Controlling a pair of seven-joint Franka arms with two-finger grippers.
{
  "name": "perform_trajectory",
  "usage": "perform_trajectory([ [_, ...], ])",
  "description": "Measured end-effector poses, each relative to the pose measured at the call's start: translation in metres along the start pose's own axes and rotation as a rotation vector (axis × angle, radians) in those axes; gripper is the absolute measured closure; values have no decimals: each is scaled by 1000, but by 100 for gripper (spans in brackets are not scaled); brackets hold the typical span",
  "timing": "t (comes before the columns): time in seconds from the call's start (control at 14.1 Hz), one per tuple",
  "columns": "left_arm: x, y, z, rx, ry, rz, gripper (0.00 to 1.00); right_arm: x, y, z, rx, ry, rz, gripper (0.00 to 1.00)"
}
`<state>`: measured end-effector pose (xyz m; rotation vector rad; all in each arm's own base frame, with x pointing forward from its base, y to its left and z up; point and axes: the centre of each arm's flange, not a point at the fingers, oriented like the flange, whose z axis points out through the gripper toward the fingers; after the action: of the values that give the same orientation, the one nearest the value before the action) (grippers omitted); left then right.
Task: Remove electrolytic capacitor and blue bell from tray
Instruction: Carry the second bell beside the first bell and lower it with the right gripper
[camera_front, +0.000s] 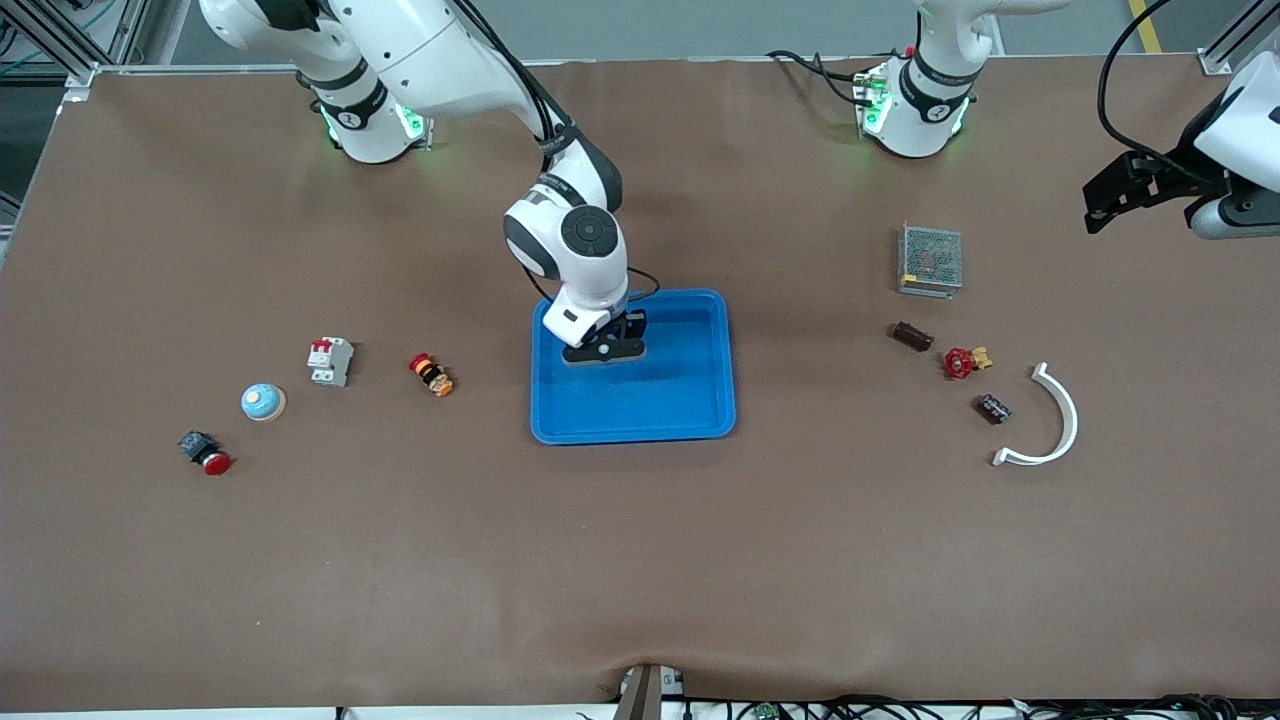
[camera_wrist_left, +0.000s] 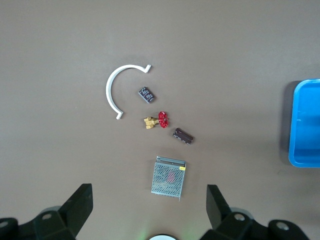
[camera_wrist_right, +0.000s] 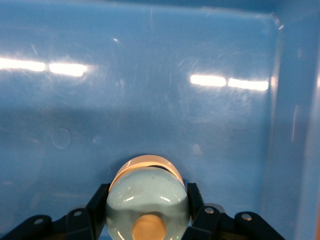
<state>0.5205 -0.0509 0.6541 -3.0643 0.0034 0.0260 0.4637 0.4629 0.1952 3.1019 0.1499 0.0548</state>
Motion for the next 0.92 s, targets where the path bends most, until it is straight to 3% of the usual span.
perform_trajectory([
  [0.28, 0, 2, 0, -18, -3, -1, 0, 26, -2, -64, -57, -49, 30, 33],
  [0.5, 0, 1, 0, -20, -4, -14, 0, 48, 10, -112, -57, -92, 22, 33],
  [0.92, 0, 1, 0, -21, -3, -18, 0, 115, 150, -179, -21, -153, -178, 33],
])
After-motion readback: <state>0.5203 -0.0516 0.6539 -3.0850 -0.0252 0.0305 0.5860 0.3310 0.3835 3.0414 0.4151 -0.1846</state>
